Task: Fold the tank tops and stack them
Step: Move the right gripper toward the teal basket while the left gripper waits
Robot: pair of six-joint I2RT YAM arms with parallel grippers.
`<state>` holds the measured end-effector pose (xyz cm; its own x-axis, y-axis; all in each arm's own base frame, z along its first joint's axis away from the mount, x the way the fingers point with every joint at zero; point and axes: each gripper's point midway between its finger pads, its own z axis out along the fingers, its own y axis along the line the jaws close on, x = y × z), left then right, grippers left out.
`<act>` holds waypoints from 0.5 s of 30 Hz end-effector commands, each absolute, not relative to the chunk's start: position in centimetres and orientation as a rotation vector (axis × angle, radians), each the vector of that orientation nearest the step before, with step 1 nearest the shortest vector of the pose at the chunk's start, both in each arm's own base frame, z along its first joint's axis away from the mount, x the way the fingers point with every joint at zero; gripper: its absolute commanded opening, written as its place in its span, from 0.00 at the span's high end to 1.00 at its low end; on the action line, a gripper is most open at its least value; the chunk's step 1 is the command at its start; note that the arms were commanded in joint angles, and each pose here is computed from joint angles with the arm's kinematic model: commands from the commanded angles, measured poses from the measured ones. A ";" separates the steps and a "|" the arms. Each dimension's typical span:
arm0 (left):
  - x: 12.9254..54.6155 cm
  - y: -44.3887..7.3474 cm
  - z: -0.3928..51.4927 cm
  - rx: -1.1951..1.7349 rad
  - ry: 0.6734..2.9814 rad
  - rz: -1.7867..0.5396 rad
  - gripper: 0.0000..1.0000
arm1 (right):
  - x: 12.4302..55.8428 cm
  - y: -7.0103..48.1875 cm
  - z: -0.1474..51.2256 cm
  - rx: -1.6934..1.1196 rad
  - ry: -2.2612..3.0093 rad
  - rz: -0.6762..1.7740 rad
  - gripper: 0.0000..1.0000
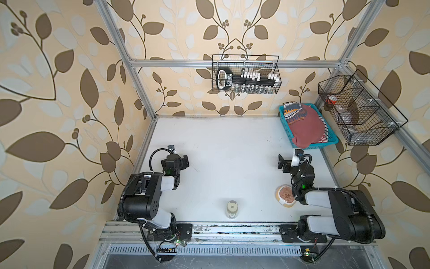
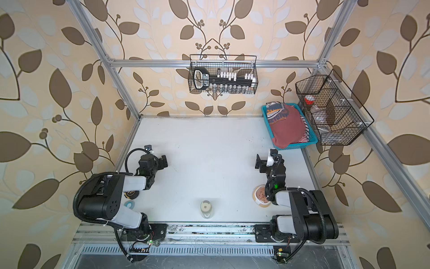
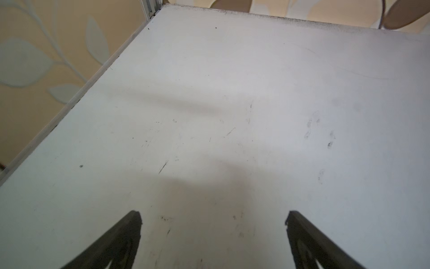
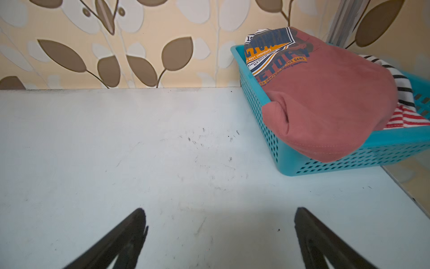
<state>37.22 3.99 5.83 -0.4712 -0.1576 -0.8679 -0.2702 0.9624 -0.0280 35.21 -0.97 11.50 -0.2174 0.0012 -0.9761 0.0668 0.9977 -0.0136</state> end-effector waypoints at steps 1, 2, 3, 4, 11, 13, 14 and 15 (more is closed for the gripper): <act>38.0 4.2 7.7 -0.291 2.007 0.137 0.01 | 35.3 -1.0 11.8 0.031 1.778 -0.074 0.00; 38.0 4.2 7.7 -0.290 2.007 0.136 0.01 | 35.3 -1.0 11.9 0.031 1.776 -0.073 0.00; 38.0 4.2 7.7 -0.291 2.007 0.137 0.01 | 35.3 -1.0 11.8 0.032 1.778 -0.074 0.00; 38.0 4.2 7.7 -0.290 2.008 0.136 0.01 | 35.3 -1.0 11.8 0.032 1.779 -0.073 0.00; 38.0 4.2 7.6 -0.290 2.011 0.135 0.01 | 35.4 -0.9 11.8 0.026 1.779 -0.056 0.00; 38.0 4.2 7.6 -0.288 2.010 0.135 0.01 | 35.4 -0.9 11.8 0.027 1.779 -0.062 0.00; 38.0 4.2 7.6 -0.290 2.010 0.135 0.01 | 35.4 -0.9 11.9 0.027 1.778 -0.062 0.00; 38.1 4.2 7.7 -0.290 2.009 0.136 0.01 | 35.4 -0.9 11.8 0.027 1.781 -0.062 0.00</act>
<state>37.22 3.99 5.83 -0.4712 -0.1576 -0.8679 -0.2702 0.9624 -0.0280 35.21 -1.16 11.49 -0.2174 0.0036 -0.9761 0.0666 0.9977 -0.0111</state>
